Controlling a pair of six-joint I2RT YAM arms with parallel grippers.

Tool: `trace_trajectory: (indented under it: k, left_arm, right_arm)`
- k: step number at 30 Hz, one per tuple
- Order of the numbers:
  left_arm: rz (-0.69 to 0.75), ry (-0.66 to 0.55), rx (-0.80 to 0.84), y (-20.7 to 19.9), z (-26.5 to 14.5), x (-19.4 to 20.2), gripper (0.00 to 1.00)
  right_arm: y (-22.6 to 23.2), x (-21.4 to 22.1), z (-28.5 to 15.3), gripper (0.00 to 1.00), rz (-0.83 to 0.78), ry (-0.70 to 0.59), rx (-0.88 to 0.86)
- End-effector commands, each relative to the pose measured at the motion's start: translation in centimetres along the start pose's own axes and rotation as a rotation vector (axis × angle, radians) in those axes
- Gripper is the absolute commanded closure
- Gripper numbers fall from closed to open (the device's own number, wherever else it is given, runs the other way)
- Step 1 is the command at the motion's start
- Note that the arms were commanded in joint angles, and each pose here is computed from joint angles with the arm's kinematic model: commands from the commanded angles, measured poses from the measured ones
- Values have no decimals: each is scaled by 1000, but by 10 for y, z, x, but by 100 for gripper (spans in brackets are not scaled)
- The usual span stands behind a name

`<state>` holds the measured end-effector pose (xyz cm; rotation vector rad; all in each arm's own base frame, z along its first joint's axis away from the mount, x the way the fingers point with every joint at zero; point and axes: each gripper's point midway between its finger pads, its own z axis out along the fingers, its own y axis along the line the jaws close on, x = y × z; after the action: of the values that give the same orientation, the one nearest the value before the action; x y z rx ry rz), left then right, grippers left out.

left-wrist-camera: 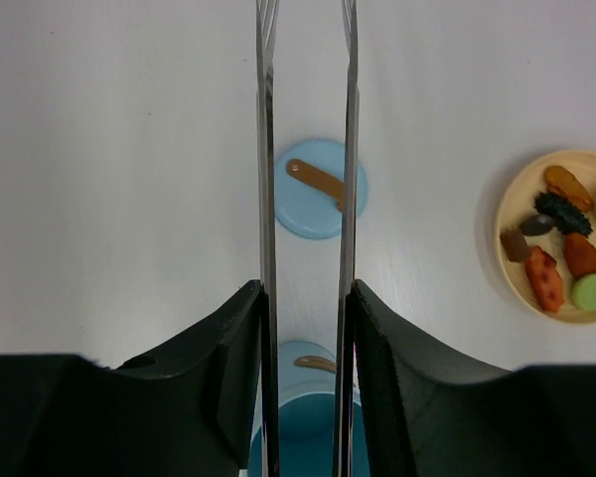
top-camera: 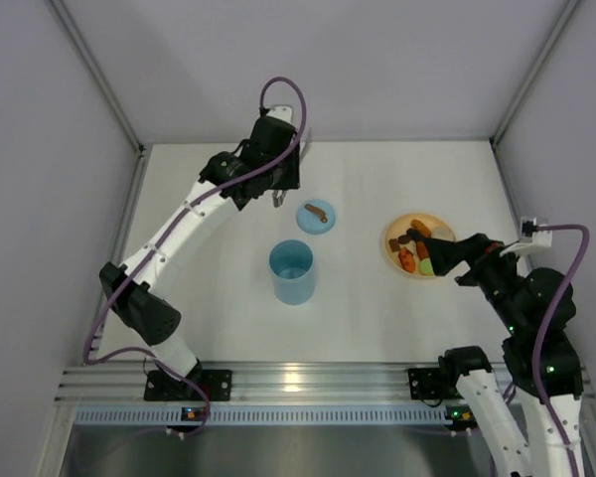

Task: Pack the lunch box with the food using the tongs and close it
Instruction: Pick up the clamp at the center of the board, then pick up the fake food from the plate.

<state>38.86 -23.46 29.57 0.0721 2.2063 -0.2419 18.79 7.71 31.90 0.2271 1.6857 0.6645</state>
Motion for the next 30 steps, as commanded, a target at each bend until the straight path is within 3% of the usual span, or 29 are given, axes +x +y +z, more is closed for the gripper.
trace_trajectory:
  k: [1,10,30]
  left_arm:
    - [56,-58,105,-36,-36,-13,56]
    - [177,-20,284,-126,-51,33,53]
    - [307,155,446,-234,-21,161,47]
  right_arm:
    - [0,-22,-14,1,-33,-41,58]
    - [-1,-42,-39,1,-57,-82,139]
    - [-21,-39,-53,1,-80,-74,251]
